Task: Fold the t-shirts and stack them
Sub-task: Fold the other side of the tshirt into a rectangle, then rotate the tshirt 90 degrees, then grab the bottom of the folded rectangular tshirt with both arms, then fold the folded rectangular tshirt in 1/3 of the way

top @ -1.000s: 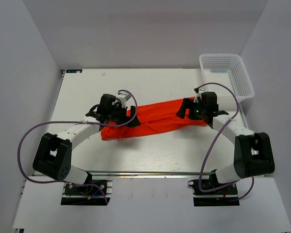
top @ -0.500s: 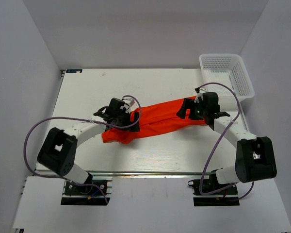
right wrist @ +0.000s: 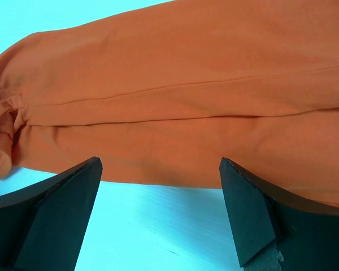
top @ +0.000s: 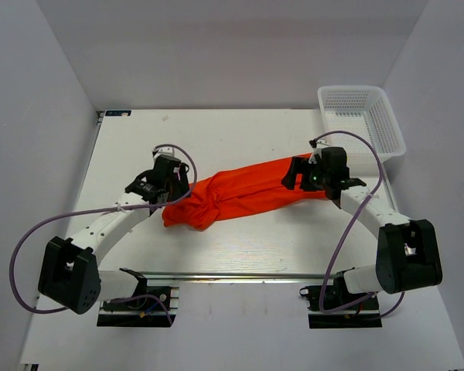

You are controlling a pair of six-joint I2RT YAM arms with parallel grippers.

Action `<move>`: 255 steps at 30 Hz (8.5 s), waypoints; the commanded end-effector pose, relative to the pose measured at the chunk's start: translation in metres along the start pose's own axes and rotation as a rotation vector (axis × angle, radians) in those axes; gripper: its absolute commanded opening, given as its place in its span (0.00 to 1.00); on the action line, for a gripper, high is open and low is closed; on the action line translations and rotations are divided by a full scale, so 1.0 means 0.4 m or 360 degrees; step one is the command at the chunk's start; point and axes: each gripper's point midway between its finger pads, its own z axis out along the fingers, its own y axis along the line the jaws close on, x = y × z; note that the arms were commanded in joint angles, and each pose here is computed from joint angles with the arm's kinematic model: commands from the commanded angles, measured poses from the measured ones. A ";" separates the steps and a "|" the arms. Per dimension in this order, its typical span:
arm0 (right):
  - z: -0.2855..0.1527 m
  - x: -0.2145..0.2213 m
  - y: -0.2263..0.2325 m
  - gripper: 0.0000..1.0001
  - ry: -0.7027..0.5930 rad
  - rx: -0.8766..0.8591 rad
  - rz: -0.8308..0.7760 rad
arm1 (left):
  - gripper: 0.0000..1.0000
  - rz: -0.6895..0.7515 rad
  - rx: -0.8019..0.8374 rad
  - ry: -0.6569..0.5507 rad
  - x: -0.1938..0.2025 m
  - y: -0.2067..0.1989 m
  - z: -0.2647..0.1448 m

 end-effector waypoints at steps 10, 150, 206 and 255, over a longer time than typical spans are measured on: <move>0.009 0.020 -0.028 0.90 0.0029 0.0084 0.0004 | 0.72 -0.0095 0.0076 0.0111 0.052 0.019 0.086; -0.165 0.452 0.424 0.90 0.0472 -0.0429 -0.0648 | 1.00 -0.0416 0.0548 0.0114 -0.005 -0.058 0.002; 0.010 0.282 0.525 0.00 0.0331 -0.0507 -0.0285 | 0.00 -0.0200 0.0854 0.0443 0.200 -0.231 -0.097; 0.507 -0.323 0.310 0.77 -0.0028 -0.0395 -0.0232 | 1.00 -0.0271 0.0734 0.0142 -0.363 -0.228 0.393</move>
